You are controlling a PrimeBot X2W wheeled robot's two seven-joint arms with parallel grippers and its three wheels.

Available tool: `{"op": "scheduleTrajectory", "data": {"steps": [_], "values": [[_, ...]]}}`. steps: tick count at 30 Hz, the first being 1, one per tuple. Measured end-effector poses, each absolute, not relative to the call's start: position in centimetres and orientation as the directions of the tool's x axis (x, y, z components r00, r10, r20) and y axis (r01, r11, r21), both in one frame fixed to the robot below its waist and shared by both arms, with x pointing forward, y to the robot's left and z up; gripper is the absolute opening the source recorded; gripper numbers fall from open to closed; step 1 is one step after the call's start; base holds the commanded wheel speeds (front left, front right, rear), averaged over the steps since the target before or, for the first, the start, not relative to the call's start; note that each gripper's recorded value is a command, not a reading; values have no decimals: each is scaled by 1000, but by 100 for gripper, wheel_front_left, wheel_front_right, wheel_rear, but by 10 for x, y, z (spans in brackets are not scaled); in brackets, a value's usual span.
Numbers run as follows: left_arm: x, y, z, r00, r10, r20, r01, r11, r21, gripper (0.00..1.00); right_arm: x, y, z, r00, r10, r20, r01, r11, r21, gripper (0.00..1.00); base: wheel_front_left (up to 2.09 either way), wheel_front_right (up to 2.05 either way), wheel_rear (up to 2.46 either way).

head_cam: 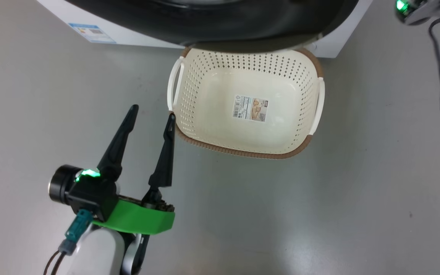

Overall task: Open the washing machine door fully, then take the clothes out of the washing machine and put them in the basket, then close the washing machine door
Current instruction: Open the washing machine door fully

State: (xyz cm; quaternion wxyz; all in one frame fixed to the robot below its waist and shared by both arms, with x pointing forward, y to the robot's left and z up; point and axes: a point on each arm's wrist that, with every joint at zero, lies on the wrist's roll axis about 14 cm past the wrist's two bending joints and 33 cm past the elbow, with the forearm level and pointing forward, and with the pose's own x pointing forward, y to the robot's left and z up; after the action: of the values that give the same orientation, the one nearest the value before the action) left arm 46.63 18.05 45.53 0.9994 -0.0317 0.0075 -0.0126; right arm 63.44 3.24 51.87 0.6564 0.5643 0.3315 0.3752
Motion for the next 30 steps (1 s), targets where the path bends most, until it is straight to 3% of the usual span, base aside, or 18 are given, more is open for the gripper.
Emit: {"op": "scheduleTrajectory", "data": {"steps": [11, 22, 24, 25, 30], "values": [[464, 182, 471, 1000, -16, 20, 17, 998, -67, 100, 597, 49, 525, 422, 906, -42, -124, 103, 987, 0, 0, 0, 0], [463, 181, 481, 999, -15, 45, 19, 997, -73, 100, 591, 42, 530, 452, 890, -62, -125, 132, 983, 0, 0, 0, 0], [464, 180, 481, 999, -16, 46, 20, 997, -74, 100, 593, 38, 523, 485, 871, -76, -110, 148, 983, 44, 0, 0, 0], [464, 180, 481, 999, -17, 46, 21, 997, -75, 100, 594, 35, 518, 507, 858, -86, -100, 157, 982, 99, 0, 0, 0], [466, 177, 480, 999, -24, 46, 27, 996, -81, 100, 609, 7, 495, 668, 729, -149, -70, 262, 963, 100, 0, 0, 0]]}}
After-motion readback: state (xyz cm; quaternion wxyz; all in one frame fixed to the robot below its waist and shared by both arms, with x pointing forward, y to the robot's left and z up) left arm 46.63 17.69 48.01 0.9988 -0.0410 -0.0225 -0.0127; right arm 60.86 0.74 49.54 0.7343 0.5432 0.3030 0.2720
